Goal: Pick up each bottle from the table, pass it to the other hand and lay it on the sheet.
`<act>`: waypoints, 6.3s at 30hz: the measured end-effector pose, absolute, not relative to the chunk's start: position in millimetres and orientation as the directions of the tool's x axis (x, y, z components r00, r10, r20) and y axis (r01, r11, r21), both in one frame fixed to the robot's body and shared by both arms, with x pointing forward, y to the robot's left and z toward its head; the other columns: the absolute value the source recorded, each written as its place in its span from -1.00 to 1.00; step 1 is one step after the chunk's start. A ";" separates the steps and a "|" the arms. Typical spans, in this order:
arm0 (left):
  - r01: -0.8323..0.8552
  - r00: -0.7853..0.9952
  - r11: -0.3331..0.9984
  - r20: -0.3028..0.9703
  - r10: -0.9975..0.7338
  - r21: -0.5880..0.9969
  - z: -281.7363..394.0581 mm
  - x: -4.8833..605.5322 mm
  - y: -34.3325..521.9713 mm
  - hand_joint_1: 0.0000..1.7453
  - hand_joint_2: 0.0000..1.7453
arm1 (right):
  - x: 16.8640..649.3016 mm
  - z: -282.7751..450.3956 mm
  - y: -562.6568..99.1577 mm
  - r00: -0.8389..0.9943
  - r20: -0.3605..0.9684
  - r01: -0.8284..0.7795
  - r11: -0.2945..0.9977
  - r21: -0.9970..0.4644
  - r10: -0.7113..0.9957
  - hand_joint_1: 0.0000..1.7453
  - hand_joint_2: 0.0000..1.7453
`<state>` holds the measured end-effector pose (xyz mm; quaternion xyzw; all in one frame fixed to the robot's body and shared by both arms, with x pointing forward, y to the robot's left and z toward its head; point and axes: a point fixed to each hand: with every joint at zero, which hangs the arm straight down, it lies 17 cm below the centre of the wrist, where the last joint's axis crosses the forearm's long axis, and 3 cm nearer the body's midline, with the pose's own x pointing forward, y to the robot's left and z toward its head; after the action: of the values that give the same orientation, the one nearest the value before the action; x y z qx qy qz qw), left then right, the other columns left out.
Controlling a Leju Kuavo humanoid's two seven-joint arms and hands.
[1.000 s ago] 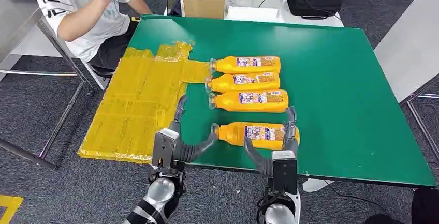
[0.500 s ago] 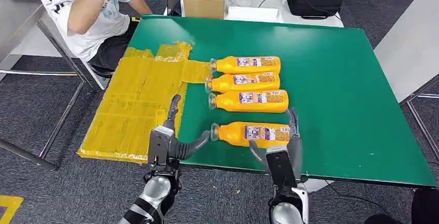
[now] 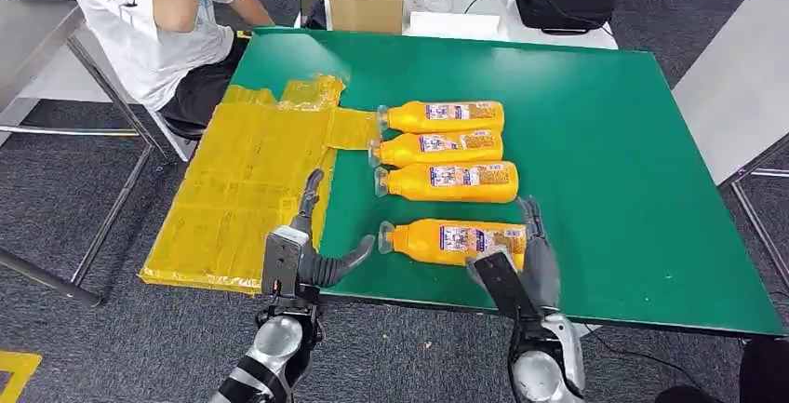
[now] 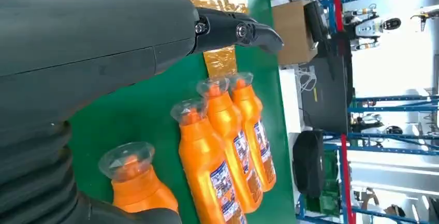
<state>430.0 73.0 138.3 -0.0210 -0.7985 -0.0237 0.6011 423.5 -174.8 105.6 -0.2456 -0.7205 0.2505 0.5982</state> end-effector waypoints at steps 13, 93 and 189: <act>0.111 -0.271 0.994 0.962 0.038 -0.008 141.2 427.7 66.3 -1.00 1.00 | 446.1 73.7 -195.3 -0.105 0.593 -0.035 0.593 -0.804 0.798 -1.00 1.00; 0.069 -0.269 0.990 0.954 0.135 -0.121 160.4 465.3 91.4 -1.00 1.00 | 417.1 167.8 -127.2 -0.396 0.825 0.027 0.903 -0.429 0.404 1.00 1.00; -0.044 -0.121 0.088 0.082 -0.989 0.995 83.7 569.9 243.7 1.00 1.00 | 440.2 201.9 -104.6 -0.457 0.835 -0.036 0.932 -0.360 0.305 -1.00 1.00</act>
<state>569.9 243.7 83.7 0.4596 -0.5621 -0.4947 0.4776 440.2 -104.6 201.9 -0.0804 -0.8374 0.1657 0.5146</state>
